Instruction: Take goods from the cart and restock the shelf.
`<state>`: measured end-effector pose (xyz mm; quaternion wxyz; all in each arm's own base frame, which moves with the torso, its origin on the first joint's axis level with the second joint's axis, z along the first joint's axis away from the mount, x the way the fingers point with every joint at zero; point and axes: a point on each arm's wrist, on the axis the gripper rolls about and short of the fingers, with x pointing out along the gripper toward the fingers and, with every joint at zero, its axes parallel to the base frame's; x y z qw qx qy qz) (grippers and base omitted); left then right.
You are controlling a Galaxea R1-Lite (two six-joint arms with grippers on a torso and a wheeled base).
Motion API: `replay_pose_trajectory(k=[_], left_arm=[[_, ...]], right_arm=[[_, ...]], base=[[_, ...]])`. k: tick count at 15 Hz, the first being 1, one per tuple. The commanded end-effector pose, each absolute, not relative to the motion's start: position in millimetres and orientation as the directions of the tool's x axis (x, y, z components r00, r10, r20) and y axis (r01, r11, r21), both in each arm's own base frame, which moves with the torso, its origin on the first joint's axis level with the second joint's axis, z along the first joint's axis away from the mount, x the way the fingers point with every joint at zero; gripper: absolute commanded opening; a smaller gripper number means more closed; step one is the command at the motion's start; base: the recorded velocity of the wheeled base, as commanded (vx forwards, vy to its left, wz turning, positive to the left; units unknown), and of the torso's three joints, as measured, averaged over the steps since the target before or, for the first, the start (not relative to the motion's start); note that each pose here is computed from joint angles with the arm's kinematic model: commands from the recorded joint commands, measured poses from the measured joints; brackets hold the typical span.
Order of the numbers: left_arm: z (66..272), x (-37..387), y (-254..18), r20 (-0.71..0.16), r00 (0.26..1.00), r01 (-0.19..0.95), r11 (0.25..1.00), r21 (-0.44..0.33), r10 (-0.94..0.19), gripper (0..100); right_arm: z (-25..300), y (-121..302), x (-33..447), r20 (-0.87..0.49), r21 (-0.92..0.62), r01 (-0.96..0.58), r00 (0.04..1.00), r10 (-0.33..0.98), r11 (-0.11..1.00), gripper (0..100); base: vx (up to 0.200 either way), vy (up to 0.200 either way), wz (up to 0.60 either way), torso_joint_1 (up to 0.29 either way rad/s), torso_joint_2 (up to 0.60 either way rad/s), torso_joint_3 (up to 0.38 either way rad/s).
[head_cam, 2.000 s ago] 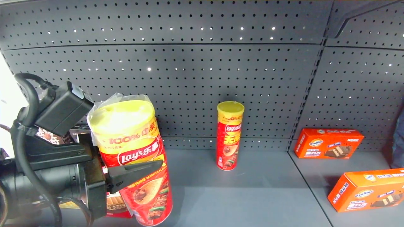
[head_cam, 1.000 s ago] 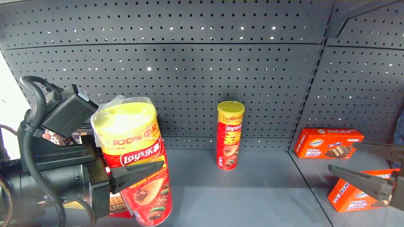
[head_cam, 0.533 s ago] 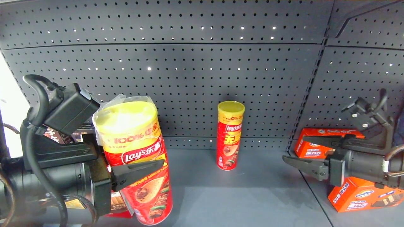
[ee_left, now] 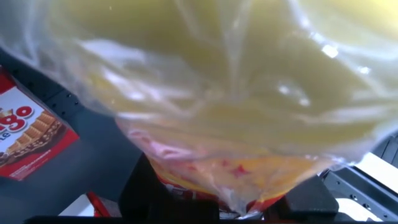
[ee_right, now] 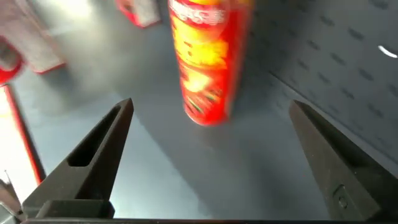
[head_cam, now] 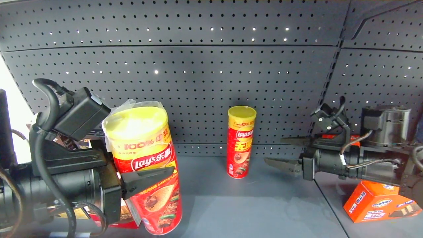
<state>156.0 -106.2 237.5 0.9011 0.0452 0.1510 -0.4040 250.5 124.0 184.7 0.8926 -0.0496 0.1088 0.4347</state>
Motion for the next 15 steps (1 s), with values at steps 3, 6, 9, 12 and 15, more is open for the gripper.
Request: replay_pose_trajectory(k=[3,6,9,12,15], left_arm=[[240,157,-107,-0.302,0.628,0.743,0.668,-0.039,-0.717,0],[242,158,-108,-0.297,0.629,0.745,0.667,-0.037,-0.719,0],[241,159,-109,-0.301,0.628,0.745,0.666,-0.037,-0.718,0],[242,161,-110,-0.298,0.628,0.745,0.666,-0.036,-0.719,0],[243,164,-112,-0.299,0.627,0.746,0.665,-0.035,-0.719,0]], right_arm=[[160,139,283,-0.237,0.041,-0.845,0.510,0.827,0.533,100],[156,144,292,-0.213,0.046,-0.877,0.460,0.862,0.479,100],[149,147,302,-0.207,0.051,-0.887,0.440,0.874,0.459,100],[147,152,311,-0.202,0.047,-0.889,0.439,0.875,0.456,100],[139,157,317,-0.215,0.058,-0.890,0.432,0.876,0.453,100]], base=[[0.000,0.000,0.00,0.000,0.00,0.000],[0.000,0.000,0.00,0.000,0.00,0.000],[0.000,0.000,0.00,0.000,0.00,0.000],[0.000,0.000,0.00,0.000,0.00,0.000],[0.000,0.000,0.00,0.000,0.00,0.000]])
